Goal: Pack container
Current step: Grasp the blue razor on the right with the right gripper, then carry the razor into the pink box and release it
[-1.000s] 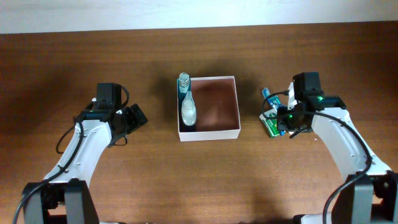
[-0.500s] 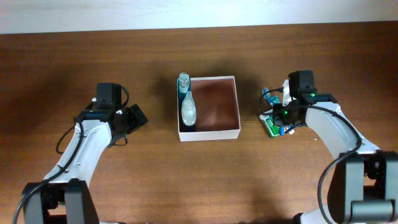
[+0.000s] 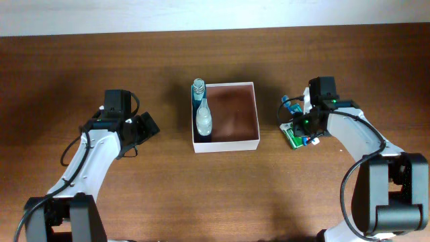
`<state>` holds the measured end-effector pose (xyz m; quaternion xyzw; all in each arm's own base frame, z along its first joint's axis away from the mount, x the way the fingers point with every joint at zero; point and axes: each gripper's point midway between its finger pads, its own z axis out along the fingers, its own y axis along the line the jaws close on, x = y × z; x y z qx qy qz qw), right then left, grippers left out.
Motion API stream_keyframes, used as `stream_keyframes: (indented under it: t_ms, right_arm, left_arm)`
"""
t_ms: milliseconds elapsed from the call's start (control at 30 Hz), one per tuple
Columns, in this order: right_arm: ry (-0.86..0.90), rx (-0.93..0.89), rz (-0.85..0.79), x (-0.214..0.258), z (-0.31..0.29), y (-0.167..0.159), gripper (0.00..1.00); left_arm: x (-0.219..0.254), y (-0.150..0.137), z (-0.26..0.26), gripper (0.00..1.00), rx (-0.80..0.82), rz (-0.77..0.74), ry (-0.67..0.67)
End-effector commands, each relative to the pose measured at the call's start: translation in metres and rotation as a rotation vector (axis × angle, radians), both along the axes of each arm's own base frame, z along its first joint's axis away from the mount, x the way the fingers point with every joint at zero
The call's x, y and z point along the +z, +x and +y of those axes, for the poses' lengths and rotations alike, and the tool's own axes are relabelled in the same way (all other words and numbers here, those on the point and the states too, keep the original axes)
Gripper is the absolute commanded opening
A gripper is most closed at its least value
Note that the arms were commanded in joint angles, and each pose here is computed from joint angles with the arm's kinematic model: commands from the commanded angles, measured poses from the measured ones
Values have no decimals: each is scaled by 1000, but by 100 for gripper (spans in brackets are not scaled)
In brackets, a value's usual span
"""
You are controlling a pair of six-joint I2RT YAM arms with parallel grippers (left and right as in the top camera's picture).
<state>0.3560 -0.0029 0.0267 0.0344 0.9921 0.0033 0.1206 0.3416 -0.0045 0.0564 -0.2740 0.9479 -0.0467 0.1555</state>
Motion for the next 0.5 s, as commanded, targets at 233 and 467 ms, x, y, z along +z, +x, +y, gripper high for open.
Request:
stream_keyframes:
  t_ms: [233, 467]
  right_arm:
    - [61, 22, -96, 104, 13, 10, 4]
    - [185, 156, -288, 190, 72, 0, 4]
  left_arm:
    - [-2, -1, 2, 100, -1, 7, 8]
    - [-2, -1, 2, 100, -1, 7, 8]
